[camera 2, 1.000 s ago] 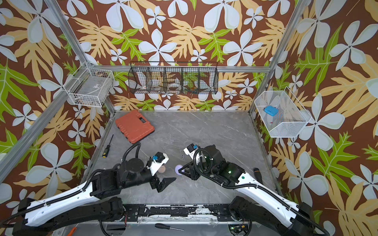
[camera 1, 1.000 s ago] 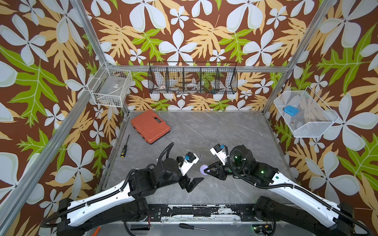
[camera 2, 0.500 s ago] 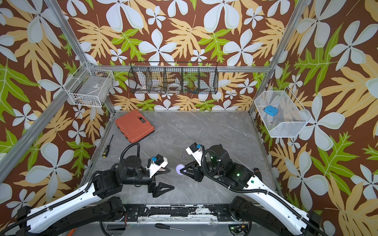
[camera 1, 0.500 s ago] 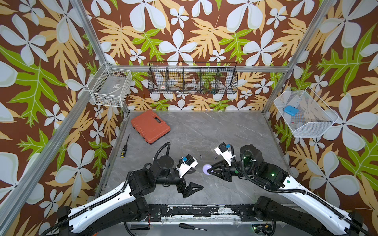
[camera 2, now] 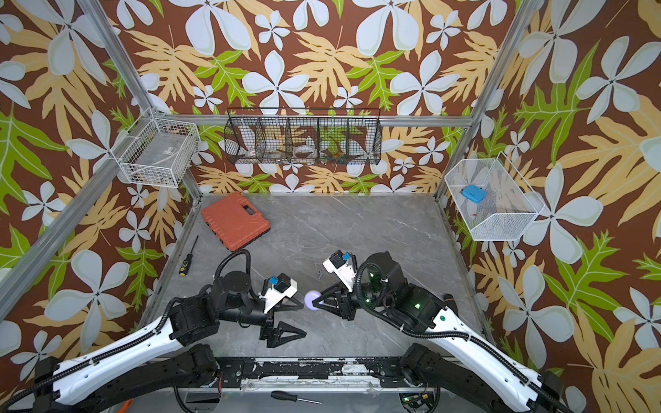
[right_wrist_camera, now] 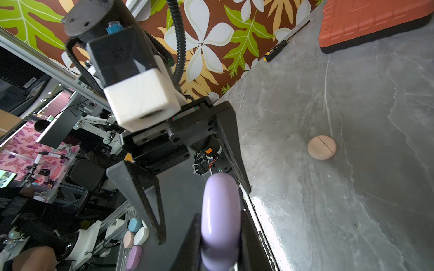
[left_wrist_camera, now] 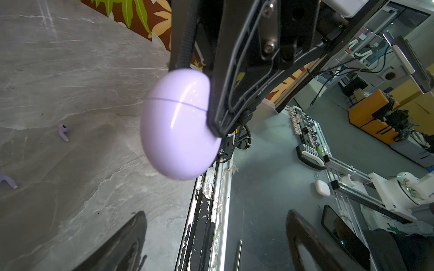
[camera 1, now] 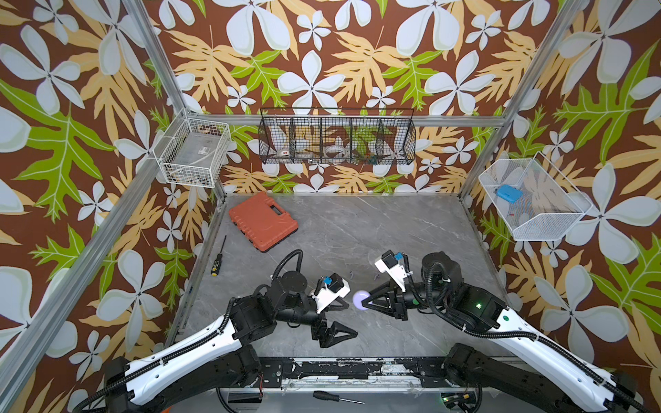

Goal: Insert wireless bluetooth earbuds into charging case
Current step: Pick up the charging case from the center of the table.

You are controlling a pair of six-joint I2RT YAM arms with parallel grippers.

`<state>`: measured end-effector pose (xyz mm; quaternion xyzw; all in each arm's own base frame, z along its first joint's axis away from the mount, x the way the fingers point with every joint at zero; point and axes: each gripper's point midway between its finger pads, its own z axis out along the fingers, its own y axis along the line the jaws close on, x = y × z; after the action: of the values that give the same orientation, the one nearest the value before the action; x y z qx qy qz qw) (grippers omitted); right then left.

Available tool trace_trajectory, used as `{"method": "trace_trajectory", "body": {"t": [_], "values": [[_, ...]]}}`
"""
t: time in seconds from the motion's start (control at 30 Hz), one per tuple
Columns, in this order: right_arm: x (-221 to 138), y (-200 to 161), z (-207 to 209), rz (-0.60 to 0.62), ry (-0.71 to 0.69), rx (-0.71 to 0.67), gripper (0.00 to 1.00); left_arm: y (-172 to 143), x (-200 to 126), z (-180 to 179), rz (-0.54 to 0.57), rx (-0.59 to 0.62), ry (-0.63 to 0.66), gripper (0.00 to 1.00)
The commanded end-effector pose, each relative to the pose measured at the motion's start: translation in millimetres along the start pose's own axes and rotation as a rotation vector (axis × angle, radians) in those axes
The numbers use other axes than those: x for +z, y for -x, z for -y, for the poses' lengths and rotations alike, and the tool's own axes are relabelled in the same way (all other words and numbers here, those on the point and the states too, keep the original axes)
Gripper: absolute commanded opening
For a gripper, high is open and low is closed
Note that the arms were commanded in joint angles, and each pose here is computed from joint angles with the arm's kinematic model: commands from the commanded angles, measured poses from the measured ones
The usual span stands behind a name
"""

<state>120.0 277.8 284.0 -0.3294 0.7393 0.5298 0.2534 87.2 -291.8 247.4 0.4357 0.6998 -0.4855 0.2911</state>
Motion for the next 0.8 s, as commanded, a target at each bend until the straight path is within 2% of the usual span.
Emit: {"method": "trace_trajectory", "body": {"t": [0.0, 0.2, 0.3, 0.6, 0.77], "values": [[0.7, 5.5, -9.9, 0.008, 0.049, -0.026, 0.0, 5.5, 1.0, 6.8, 0.018, 0.015, -0.042, 0.9], [3.7, 2.1, -12.5, -0.01, 0.081, -0.018, 0.0, 10.1, 1.9, 2.8, 0.031, 0.017, -0.025, 0.85], [4.6, 0.0, -13.7, -0.018, 0.094, -0.015, 0.0, 14.0, 1.6, 1.2, 0.043, 0.012, -0.022, 0.77], [9.7, -6.2, -13.2, -0.043, 0.111, -0.007, 0.0, 26.2, -1.4, 7.0, 0.082, -0.008, -0.084, 0.6], [10.4, -7.8, -14.3, -0.048, 0.116, -0.014, 0.0, 28.8, -2.2, 11.6, 0.087, -0.013, -0.114, 0.56]]}}
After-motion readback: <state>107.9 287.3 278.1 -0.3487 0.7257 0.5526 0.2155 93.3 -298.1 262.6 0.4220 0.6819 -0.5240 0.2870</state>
